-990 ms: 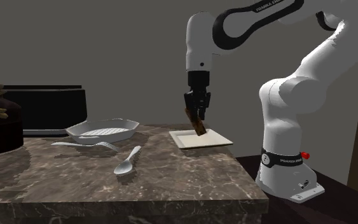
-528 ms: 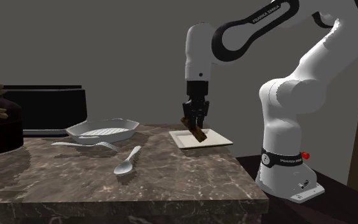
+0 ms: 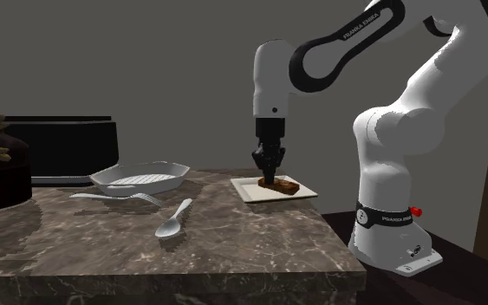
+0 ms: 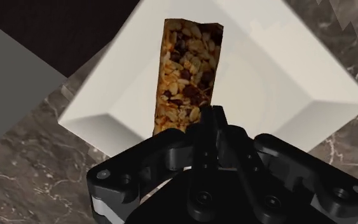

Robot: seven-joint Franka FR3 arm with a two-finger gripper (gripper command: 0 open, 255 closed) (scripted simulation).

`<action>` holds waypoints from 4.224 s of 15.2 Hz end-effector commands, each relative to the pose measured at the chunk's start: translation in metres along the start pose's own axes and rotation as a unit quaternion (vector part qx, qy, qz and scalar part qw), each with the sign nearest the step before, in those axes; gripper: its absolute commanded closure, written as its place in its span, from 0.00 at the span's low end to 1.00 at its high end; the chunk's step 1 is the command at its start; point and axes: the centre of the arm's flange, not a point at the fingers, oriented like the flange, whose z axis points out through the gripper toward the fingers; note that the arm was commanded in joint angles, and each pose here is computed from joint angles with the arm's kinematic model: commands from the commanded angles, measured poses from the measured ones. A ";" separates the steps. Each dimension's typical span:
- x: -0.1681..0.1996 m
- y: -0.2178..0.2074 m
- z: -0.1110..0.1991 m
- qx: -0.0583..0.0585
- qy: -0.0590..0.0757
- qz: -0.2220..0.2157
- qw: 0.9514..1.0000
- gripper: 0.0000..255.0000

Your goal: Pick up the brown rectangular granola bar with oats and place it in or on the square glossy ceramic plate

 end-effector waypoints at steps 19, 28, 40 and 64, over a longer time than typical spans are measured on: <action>-0.035 -0.004 0.018 -0.078 0.039 0.040 0.995 0.00; -0.035 -0.004 0.018 -0.078 0.039 0.040 0.995 1.00; -0.035 -0.005 -0.029 -0.078 0.039 0.040 0.995 1.00; -0.021 -0.026 0.004 -0.078 0.039 0.040 0.995 1.00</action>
